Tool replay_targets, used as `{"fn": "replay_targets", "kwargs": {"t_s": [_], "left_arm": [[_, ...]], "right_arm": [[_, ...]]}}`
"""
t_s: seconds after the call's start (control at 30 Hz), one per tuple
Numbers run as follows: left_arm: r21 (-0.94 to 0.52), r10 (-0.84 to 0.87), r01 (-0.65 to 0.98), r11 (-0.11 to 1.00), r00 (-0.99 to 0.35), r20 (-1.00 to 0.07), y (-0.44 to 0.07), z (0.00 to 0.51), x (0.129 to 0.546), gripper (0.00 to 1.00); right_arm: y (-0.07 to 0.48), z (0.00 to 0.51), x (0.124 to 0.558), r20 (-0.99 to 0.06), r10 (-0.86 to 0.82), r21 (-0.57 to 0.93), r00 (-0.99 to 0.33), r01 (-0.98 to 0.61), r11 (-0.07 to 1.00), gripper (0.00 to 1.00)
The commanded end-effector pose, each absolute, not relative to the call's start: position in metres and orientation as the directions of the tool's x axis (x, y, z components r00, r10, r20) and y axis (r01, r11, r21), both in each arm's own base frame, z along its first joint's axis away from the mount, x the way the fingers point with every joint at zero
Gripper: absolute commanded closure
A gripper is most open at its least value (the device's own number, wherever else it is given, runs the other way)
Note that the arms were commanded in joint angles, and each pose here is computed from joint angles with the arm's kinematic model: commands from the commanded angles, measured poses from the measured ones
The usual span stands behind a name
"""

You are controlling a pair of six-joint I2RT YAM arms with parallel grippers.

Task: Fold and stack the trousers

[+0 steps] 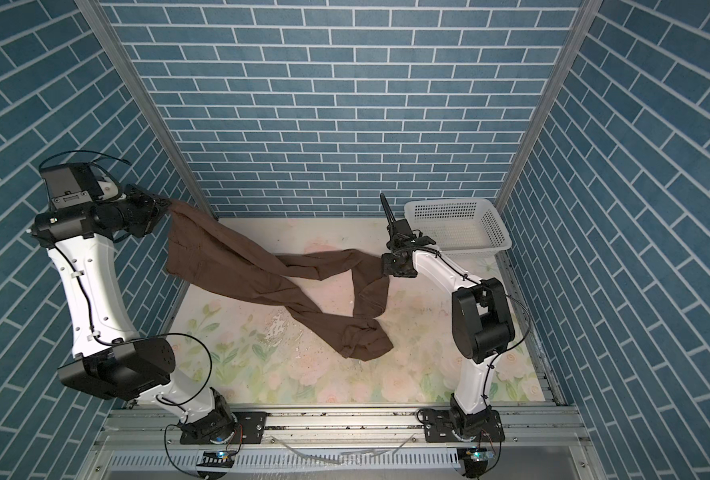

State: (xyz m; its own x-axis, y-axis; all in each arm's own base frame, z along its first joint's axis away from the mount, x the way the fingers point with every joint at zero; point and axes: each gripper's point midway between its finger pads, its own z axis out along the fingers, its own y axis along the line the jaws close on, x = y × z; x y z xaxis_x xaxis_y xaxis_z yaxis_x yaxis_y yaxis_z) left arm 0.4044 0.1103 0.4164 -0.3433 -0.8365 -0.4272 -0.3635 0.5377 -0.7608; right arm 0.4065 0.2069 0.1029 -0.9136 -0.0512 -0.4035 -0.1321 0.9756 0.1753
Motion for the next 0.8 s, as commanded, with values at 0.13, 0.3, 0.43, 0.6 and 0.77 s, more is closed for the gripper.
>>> {"fn": "replay_targets", "kwargs": {"t_s": [0.13,0.3,0.43,0.6,0.77], "left_arm": [[-0.791,-0.816,-0.260,0.554,-0.359,-0.454,0.110,0.439,0.409,0.95],[-0.788,-0.820,-0.282,0.547,-0.371,-0.437,0.113,0.430,0.405,0.94],[-0.804,-0.831,-0.278,0.525,-0.371,-0.415,0.111,0.424,0.408,0.94],[-0.832,-0.808,-0.158,0.532,-0.389,-0.443,0.082,0.443,0.434,0.94],[-0.832,-0.769,-0.062,0.551,-0.424,-0.478,0.042,0.477,0.466,0.94]], "right_arm": [[0.222,0.071,0.416,-0.330,-0.033,0.191,-0.943,-0.101,0.976,0.35],[0.222,0.057,0.436,-0.321,-0.020,0.187,-0.947,-0.084,0.979,0.43],[0.229,0.084,0.477,-0.390,-0.023,0.194,-0.920,-0.107,0.975,0.84],[0.227,0.205,0.544,-0.591,-0.041,0.150,-0.805,-0.160,0.976,1.00],[0.183,0.375,0.562,-0.830,0.217,0.318,-0.513,-0.117,0.941,1.00]]}}
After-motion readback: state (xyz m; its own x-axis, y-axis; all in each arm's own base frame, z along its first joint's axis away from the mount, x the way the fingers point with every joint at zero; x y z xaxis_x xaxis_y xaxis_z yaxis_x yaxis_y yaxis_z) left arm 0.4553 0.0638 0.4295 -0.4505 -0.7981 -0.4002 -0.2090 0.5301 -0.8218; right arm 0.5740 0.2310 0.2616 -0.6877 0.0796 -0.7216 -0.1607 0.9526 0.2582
